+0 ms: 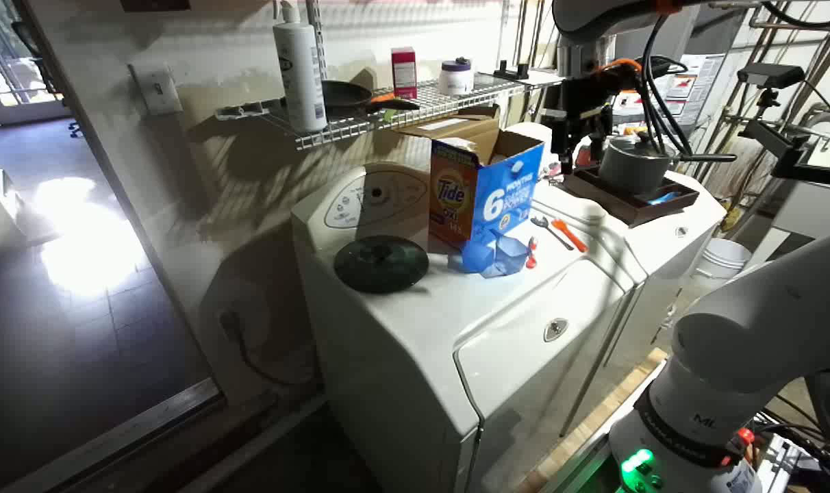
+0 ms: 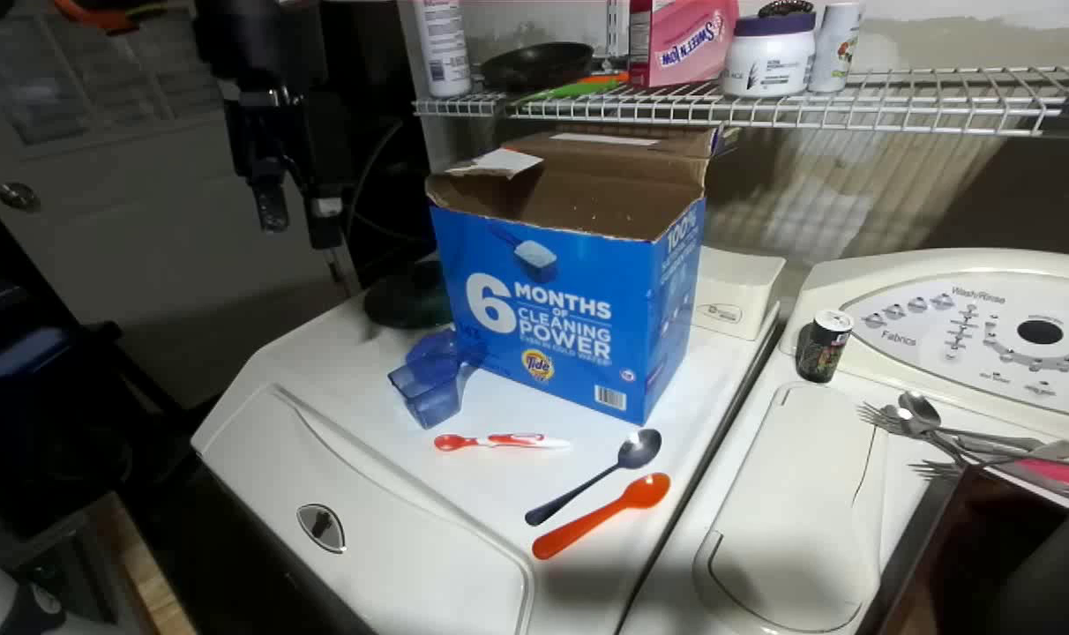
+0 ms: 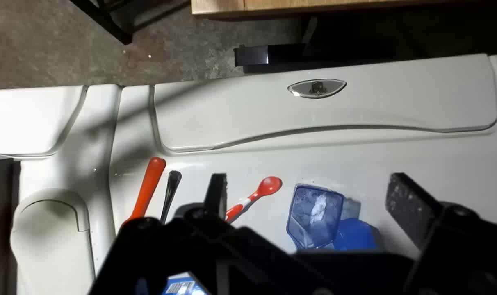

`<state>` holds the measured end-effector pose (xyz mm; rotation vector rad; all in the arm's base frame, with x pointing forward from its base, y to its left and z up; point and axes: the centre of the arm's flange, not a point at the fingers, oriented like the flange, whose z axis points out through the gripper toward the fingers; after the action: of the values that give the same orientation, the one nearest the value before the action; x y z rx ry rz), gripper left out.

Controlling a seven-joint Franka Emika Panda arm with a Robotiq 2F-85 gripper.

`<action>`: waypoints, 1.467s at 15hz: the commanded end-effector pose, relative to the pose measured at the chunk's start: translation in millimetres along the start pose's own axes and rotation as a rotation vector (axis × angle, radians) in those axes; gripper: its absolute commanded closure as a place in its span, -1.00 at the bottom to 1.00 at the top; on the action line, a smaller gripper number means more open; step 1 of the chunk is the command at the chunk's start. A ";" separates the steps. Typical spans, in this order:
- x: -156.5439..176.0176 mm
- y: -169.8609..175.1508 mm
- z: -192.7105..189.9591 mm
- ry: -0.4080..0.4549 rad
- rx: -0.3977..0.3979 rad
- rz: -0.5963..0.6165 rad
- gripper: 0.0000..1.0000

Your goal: Use the pink and white spoon to some of the contents of the blue box into the blue cup on the right

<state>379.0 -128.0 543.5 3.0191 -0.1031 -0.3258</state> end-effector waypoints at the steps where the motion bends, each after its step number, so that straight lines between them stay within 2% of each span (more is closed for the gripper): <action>1: 0.0 0.0 0.0 0.000 0.000 0.000 -1.00; 6: 0.0 2.1 7.4 0.003 0.004 0.022 -1.00; 8: -2.1 3.3 16.5 0.053 0.013 0.060 -1.00; 11: -0.3 8.5 30.4 0.218 -0.036 0.104 -1.00; 13: 3.7 8.4 43.7 0.303 0.016 0.164 -1.00; 15: 5.6 8.9 62.4 0.336 0.103 0.235 -1.00; 19: 4.2 20.0 107.4 0.291 0.231 0.416 -1.00; 22: 6.6 33.9 139.8 0.265 0.228 0.525 -1.00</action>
<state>360.2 -165.5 439.3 3.0949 -0.7770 0.1286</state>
